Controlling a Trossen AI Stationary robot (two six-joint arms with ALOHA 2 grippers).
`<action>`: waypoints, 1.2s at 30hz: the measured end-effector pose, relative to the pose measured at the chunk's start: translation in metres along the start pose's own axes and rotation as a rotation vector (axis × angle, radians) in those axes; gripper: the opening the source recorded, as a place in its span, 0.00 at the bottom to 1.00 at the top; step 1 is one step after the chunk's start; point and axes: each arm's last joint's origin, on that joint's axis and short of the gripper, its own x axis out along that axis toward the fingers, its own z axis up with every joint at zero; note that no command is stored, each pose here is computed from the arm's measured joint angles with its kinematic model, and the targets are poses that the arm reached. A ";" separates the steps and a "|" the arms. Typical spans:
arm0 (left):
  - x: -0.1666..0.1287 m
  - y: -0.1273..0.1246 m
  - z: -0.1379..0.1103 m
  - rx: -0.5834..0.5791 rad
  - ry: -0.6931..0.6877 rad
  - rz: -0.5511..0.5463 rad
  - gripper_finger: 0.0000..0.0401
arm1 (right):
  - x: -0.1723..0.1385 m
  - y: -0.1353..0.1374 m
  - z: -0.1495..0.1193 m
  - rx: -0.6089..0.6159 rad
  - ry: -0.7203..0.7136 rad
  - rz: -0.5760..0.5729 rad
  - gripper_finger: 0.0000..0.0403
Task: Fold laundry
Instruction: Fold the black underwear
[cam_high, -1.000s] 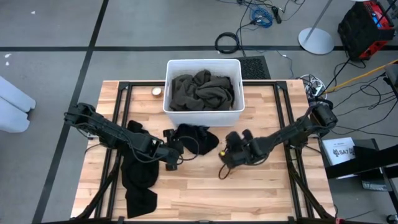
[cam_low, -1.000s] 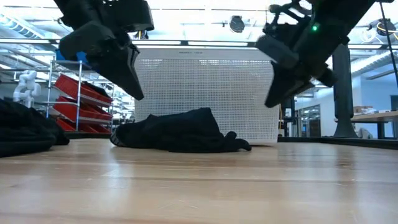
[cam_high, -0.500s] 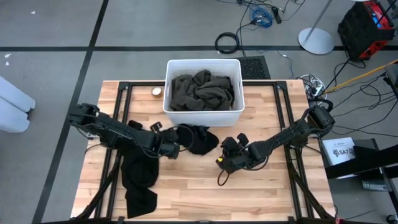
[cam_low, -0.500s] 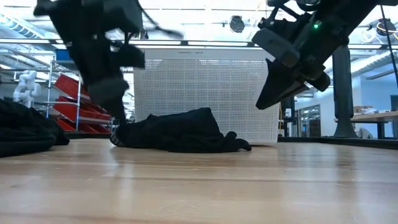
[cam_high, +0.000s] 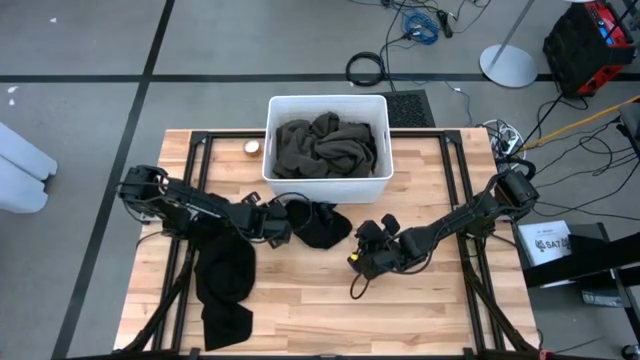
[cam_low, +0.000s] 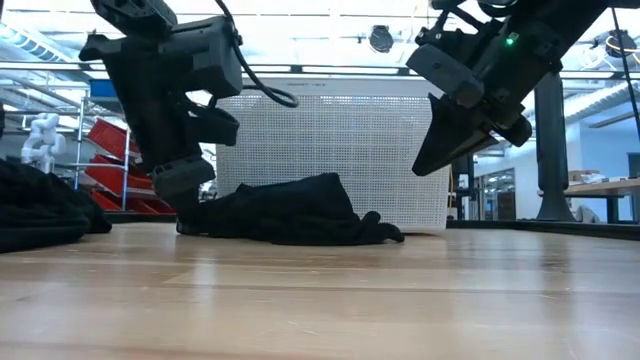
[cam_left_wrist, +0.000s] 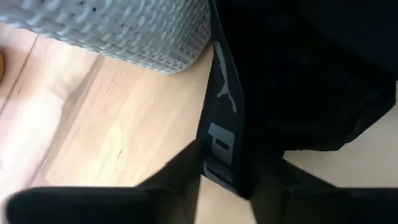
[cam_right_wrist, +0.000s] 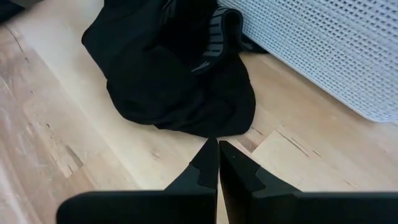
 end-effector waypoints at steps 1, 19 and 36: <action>0.000 0.000 0.000 0.008 -0.001 0.001 0.23 | 0.000 0.000 0.000 0.000 0.000 0.000 0.00; -0.116 -0.015 0.022 0.230 -0.352 -0.290 0.01 | -0.033 0.013 0.022 -0.023 0.108 0.406 0.00; -0.162 -0.047 -0.026 0.619 -0.386 -0.792 0.01 | -0.031 0.035 0.006 -0.086 -0.004 0.440 0.05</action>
